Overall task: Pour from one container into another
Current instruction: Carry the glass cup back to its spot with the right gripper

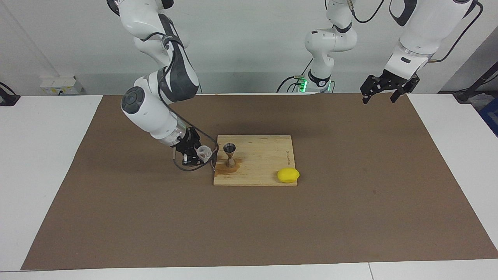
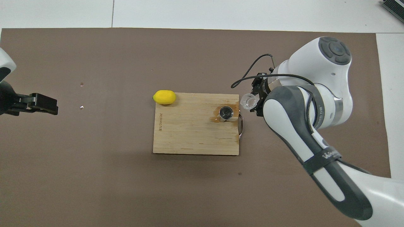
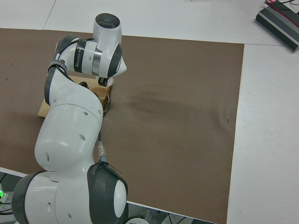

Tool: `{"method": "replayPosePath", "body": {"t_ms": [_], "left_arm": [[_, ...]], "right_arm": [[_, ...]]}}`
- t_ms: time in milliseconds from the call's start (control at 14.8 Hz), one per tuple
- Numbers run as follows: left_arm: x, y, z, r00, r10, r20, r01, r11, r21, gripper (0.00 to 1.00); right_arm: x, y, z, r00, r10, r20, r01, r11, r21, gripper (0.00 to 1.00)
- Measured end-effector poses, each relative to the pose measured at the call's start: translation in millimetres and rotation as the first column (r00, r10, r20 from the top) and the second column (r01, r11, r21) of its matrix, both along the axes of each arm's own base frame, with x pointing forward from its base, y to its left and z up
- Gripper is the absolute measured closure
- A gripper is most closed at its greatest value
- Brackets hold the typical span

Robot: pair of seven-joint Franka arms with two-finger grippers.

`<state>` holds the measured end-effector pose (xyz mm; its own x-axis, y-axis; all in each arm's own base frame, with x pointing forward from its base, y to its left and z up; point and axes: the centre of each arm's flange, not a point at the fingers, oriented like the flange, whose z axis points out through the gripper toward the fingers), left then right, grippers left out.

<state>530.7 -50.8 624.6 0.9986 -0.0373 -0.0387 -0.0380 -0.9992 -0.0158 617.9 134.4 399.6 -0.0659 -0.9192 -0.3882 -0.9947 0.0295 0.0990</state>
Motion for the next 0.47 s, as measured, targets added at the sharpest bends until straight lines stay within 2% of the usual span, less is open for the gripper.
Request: {"method": "replayPosePath", "body": {"t_ms": [475], "left_arm": [[0,0,0,1.0,0.0,0.0,0.0,1.0,0.0,0.0]], "right_arm": [[-33.7,-95,-53,1.0,-0.014,0.028,0.01,0.988,0.152,0.5]]}}
